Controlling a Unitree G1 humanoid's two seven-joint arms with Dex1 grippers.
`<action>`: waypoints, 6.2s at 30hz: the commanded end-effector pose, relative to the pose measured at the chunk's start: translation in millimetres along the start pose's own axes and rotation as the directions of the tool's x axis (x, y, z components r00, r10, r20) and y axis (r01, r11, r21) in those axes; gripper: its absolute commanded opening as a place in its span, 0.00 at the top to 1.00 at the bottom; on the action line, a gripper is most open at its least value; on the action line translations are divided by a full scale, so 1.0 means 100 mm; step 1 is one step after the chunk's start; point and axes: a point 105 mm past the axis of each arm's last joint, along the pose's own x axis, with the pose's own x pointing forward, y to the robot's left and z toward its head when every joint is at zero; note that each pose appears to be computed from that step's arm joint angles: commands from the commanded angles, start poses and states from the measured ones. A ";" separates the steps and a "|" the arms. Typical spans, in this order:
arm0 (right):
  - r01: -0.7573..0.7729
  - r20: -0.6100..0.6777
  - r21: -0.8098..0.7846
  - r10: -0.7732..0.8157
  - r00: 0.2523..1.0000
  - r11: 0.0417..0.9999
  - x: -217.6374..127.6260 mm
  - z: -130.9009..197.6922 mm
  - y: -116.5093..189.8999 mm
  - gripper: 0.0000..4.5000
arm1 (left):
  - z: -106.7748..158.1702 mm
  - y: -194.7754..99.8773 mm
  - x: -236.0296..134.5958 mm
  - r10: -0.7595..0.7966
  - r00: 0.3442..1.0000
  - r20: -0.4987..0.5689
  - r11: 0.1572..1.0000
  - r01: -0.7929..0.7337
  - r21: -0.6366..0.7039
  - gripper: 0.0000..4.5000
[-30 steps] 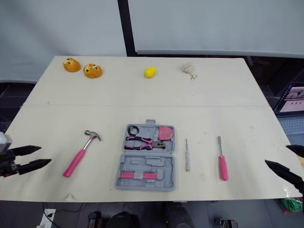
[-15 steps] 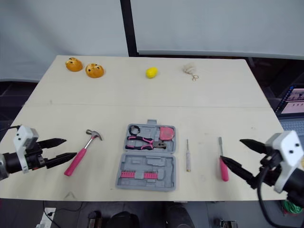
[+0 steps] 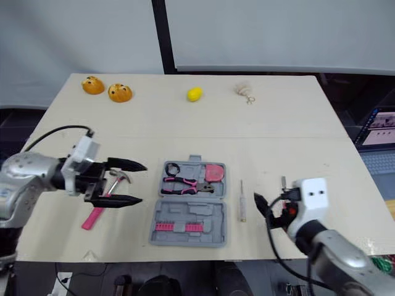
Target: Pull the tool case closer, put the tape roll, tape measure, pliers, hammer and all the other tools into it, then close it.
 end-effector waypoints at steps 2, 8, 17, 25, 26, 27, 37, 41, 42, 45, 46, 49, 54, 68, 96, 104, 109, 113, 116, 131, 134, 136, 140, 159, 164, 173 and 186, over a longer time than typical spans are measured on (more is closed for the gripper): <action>0.087 -0.046 -0.011 -0.087 0.995 0.996 0.19 -0.10 0.07 0.01 | 0.18 -0.12 0.24 -0.175 0.984 0.022 0.977 0.171 0.126 0.00; 0.054 -0.111 -0.027 -0.057 0.992 0.998 0.45 -0.25 0.19 0.01 | 0.16 -0.08 0.35 -0.225 0.974 0.006 0.959 0.221 0.177 0.00; 0.061 -0.172 -0.002 -0.060 0.983 0.998 0.74 -0.38 0.24 0.01 | 0.11 0.00 0.47 -0.204 0.979 0.012 0.953 0.196 0.232 0.00; 0.067 -0.201 -0.011 -0.068 0.977 0.998 0.83 -0.47 0.24 0.51 | 0.12 0.02 0.51 -0.191 0.981 0.019 0.951 0.181 0.249 0.00; 0.059 -0.200 -0.014 -0.061 0.978 0.998 0.83 -0.47 0.26 0.61 | 0.12 0.02 0.51 -0.191 0.981 0.020 0.951 0.180 0.250 0.00; 0.057 -0.198 -0.016 -0.059 0.978 0.998 0.82 -0.46 0.27 0.71 | 0.12 0.02 0.51 -0.190 0.981 0.020 0.951 0.179 0.251 0.00; 0.122 -0.190 0.013 -0.117 0.975 0.992 0.38 -0.42 0.17 0.99 | 0.15 -0.04 0.54 -0.220 0.975 0.040 0.946 0.203 0.252 0.00; 0.135 -0.246 0.063 -0.116 0.962 0.989 0.33 -0.58 0.18 0.99 | 0.16 -0.06 0.57 -0.238 0.970 0.049 0.942 0.219 0.254 0.00; 0.124 -0.249 0.069 -0.103 0.963 0.990 0.34 -0.60 0.21 0.99 | 0.16 -0.07 0.57 -0.242 0.969 0.051 0.942 0.222 0.253 0.00; 0.106 -0.225 0.088 -0.084 0.971 0.990 0.41 -0.57 0.27 0.99 | 0.16 -0.07 0.58 -0.246 0.968 0.051 0.941 0.226 0.254 0.00; 0.106 -0.221 0.094 -0.083 0.972 0.990 0.42 -0.56 0.28 0.99 | 0.16 -0.07 0.58 -0.247 0.968 0.051 0.940 0.226 0.254 0.00; 0.126 -0.215 0.116 -0.099 0.972 0.985 0.51 -0.56 0.24 0.99 | 0.15 -0.05 0.57 -0.241 0.969 0.047 0.942 0.222 0.252 0.00; 0.128 -0.228 0.132 -0.096 0.969 0.983 0.59 -0.62 0.25 0.99 | 0.13 -0.03 0.56 -0.225 0.974 0.039 0.946 0.209 0.248 0.00; -0.195 -0.154 -0.147 0.172 0.973 0.970 0.35 0.14 0.18 0.03 | 0.11 0.02 0.53 -0.163 0.986 0.045 0.958 0.147 0.244 0.00; -0.654 -0.880 -0.424 0.113 0.462 -0.626 0.84 -0.14 0.09 0.03 | 0.10 -0.03 0.55 -0.100 0.994 0.050 0.962 0.084 0.259 0.00; -0.622 -0.885 -0.402 0.111 0.452 -0.672 0.87 -0.26 0.18 0.08 | 0.10 -0.01 0.56 -0.094 0.994 0.050 0.963 0.078 0.260 0.00; -0.610 -0.889 -0.362 0.063 0.454 -0.705 0.92 -0.30 0.15 0.55 | 0.10 0.00 0.58 -0.098 0.994 0.055 0.961 0.081 0.263 0.00; -0.598 -0.884 -0.374 0.077 0.462 -0.709 0.93 -0.21 0.21 0.98 | 0.11 0.02 0.59 -0.099 0.993 0.058 0.960 0.080 0.267 0.00; -0.610 -0.879 -0.398 0.096 0.466 -0.685 0.89 -0.15 0.24 0.99 | 0.11 0.02 0.60 -0.098 0.993 0.060 0.960 0.078 0.268 0.00; -0.714 -0.700 -0.495 0.261 0.665 0.494 0.29 -0.21 0.14 0.99 | 0.05 0.04 0.69 -0.114 0.989 0.091 0.961 0.087 0.261 0.00; -0.591 -0.671 -0.309 0.269 0.691 0.745 0.21 -0.33 0.16 0.99 | 0.05 0.05 0.72 -0.125 0.987 0.098 0.960 0.095 0.265 0.00; -0.500 -0.640 -0.220 0.263 0.722 0.838 0.23 -0.39 0.14 0.99 | 0.05 0.05 0.73 -0.130 0.986 0.100 0.959 0.100 0.267 0.00; -0.300 -0.562 -0.090 0.200 0.802 0.950 0.39 -0.50 0.00 0.99 | 0.05 0.05 0.73 -0.135 0.986 0.101 0.958 0.104 0.268 0.00; 0.006 -0.485 0.040 0.015 0.874 0.999 0.82 -0.40 -0.13 0.99 | 0.06 0.04 0.74 -0.142 0.984 0.106 0.956 0.109 0.271 0.00; -0.028 -0.411 -0.018 0.018 0.911 0.999 0.71 -0.22 -0.13 0.45 | 0.05 0.03 0.73 -0.148 0.983 0.105 0.955 0.115 0.272 0.00; -0.116 -0.138 -0.081 0.104 0.985 0.990 0.12 0.14 -0.06 0.02 | 0.06 0.03 0.72 -0.175 0.979 0.100 0.951 0.142 0.274 0.00; -0.145 -0.093 -0.088 0.137 0.986 0.985 -0.05 -0.44 -0.07 0.02 | 0.09 0.12 0.70 -0.187 0.978 0.093 0.947 0.154 0.282 0.00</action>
